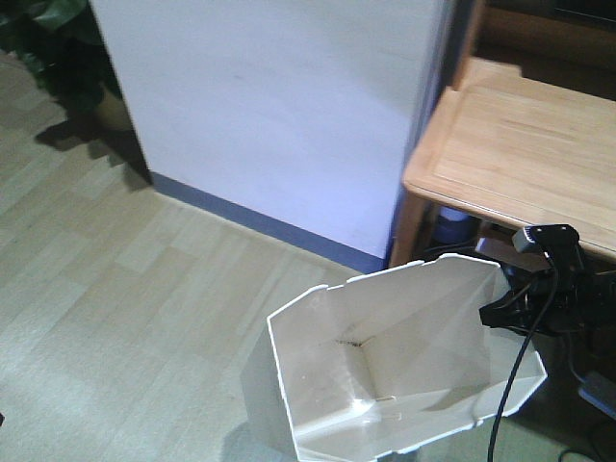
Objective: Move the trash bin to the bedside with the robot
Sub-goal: 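Hold the bin rim with the right gripper while the base turns toward the bed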
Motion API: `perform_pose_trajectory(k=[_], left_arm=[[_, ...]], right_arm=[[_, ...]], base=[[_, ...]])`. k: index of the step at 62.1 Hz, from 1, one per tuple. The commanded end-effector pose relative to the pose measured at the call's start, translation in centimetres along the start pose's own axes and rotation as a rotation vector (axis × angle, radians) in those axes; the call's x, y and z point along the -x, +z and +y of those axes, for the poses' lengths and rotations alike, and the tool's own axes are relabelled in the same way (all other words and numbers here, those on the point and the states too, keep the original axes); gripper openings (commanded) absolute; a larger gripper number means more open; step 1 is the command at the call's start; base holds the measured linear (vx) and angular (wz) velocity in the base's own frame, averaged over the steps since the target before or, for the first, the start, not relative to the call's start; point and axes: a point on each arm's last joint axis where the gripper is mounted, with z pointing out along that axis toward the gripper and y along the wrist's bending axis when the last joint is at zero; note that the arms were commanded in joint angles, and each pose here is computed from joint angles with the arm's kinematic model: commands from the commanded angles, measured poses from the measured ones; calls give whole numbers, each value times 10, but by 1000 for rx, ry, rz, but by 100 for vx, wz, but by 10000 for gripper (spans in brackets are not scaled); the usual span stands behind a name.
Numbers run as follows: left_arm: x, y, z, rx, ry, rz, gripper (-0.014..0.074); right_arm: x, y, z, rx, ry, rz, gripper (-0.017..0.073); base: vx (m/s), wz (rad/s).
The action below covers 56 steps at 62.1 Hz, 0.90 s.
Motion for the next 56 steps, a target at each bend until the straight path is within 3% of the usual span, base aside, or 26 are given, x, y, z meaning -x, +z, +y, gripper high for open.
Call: perform_pose_trajectory(k=[1, 28, 56], left_arm=[[-3, 2, 0, -9, -12, -49, -6], [-3, 2, 0, -9, -12, -49, -6], [-3, 2, 0, -9, -12, -49, -6]], right_arm=[[20, -15, 18, 154, 50, -137, -6], [20, -15, 18, 154, 46, -134, -6], [20, -15, 18, 154, 44, -131, -6]], base=[[-2, 45], [3, 49], [10, 72]])
